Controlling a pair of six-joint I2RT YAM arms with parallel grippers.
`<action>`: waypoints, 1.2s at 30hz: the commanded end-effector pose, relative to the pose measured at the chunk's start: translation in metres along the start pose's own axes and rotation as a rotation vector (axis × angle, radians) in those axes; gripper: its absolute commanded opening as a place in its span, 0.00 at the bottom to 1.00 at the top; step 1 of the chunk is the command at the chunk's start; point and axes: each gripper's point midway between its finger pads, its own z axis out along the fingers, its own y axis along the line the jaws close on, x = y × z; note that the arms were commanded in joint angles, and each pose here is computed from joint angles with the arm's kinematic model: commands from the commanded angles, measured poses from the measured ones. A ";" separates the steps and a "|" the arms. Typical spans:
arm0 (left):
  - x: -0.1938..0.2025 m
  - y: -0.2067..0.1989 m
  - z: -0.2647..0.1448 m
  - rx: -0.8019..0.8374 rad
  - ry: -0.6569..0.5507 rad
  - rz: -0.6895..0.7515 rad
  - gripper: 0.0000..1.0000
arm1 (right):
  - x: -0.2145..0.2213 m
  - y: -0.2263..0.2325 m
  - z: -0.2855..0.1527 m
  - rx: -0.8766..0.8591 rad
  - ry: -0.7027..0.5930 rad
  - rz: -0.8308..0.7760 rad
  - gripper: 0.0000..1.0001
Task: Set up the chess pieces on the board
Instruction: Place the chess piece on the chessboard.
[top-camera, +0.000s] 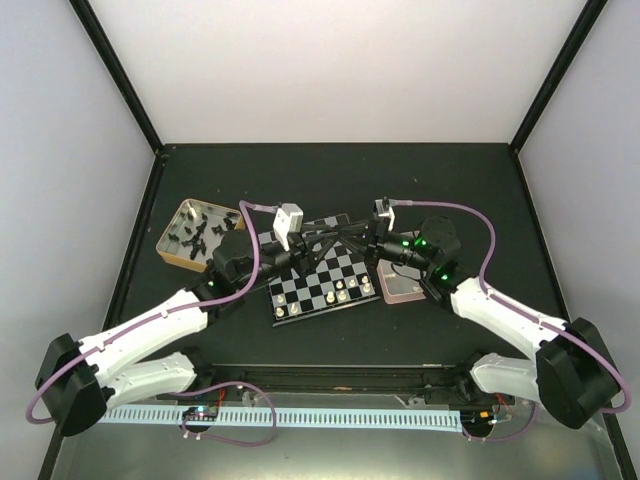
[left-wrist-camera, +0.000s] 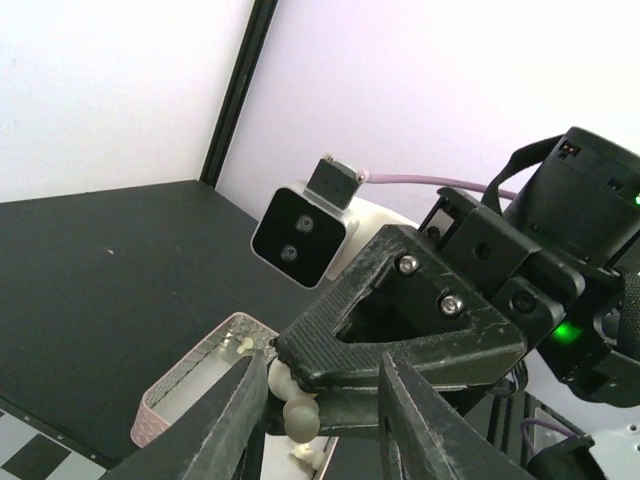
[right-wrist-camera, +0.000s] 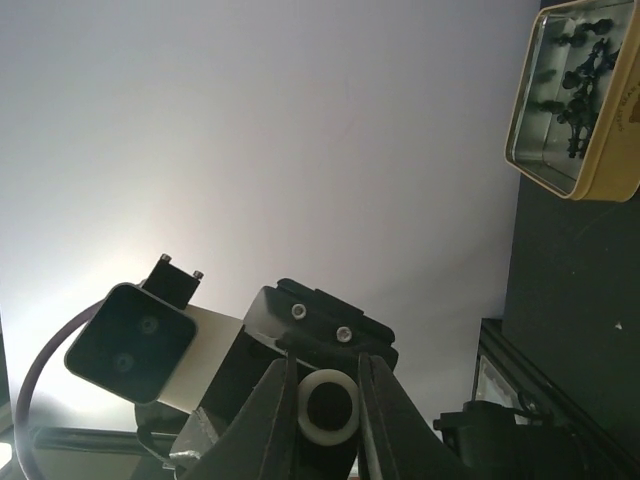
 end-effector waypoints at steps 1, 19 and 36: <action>-0.023 -0.010 -0.006 0.028 -0.077 0.040 0.30 | 0.002 -0.008 0.000 0.020 0.011 0.008 0.01; -0.001 -0.002 0.000 0.018 -0.008 0.020 0.30 | 0.005 0.007 -0.001 -0.078 0.031 0.032 0.04; -0.006 0.004 0.004 -0.022 -0.010 0.060 0.05 | 0.009 0.000 0.001 -0.081 0.063 0.049 0.06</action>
